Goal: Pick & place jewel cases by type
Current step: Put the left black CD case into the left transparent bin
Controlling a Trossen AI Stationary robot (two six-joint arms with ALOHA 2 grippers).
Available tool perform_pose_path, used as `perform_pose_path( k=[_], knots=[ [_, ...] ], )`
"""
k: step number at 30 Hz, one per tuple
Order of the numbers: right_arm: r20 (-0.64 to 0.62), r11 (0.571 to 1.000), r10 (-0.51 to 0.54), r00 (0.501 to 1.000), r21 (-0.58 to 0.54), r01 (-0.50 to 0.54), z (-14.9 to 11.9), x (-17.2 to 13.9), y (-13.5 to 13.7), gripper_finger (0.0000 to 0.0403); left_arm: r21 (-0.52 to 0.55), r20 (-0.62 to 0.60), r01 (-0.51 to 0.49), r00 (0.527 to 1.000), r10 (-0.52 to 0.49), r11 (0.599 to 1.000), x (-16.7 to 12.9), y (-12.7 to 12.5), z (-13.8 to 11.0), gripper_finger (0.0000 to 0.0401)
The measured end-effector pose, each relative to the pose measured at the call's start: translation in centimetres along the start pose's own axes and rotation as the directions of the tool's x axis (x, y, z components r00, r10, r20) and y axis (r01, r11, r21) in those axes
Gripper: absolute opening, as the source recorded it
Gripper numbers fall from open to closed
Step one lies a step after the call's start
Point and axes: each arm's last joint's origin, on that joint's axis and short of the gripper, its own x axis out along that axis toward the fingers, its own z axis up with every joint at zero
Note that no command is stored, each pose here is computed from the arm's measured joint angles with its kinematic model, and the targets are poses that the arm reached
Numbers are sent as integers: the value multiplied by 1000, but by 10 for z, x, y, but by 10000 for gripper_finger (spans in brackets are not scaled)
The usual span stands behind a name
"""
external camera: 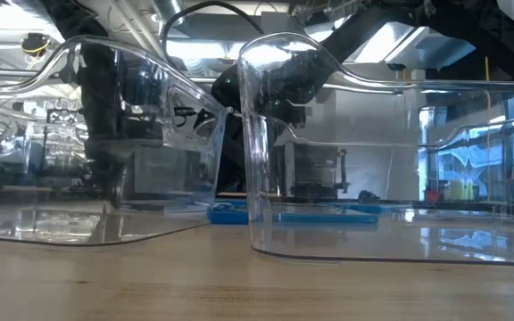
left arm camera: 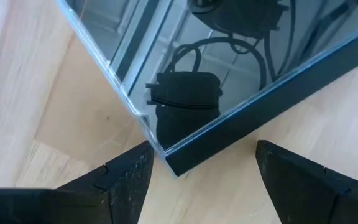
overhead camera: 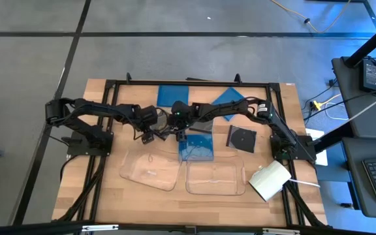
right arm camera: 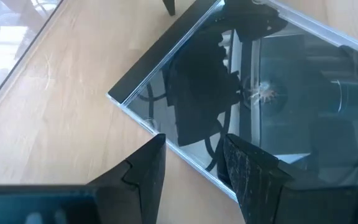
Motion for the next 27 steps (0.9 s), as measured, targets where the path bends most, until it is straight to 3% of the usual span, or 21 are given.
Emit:
perform_pose_path(
  k=[7, 13, 19, 27],
  knots=[
    [-19, 1000, -8, 1000, -14, 8, 1, -6, 0, 168, 47, 10, -21, 1000, 21, 999, 0, 0, 1, 278],
    [10, 979, -168, 986, -119, 168, 19, -29, -2, 168, 57, 16, -29, 999, 28, 998, 0, 1, 2, 278],
    [-42, 958, -185, 982, -230, 170, 14, -32, -6, 168, 56, 20, -29, 999, 28, 998, -1, 0, 2, 278],
    [-138, 971, -195, 971, -170, 171, -3, -37, -31, 168, 115, 47, -29, 999, 23, 993, -1, 0, 5, 278]
  ],
)
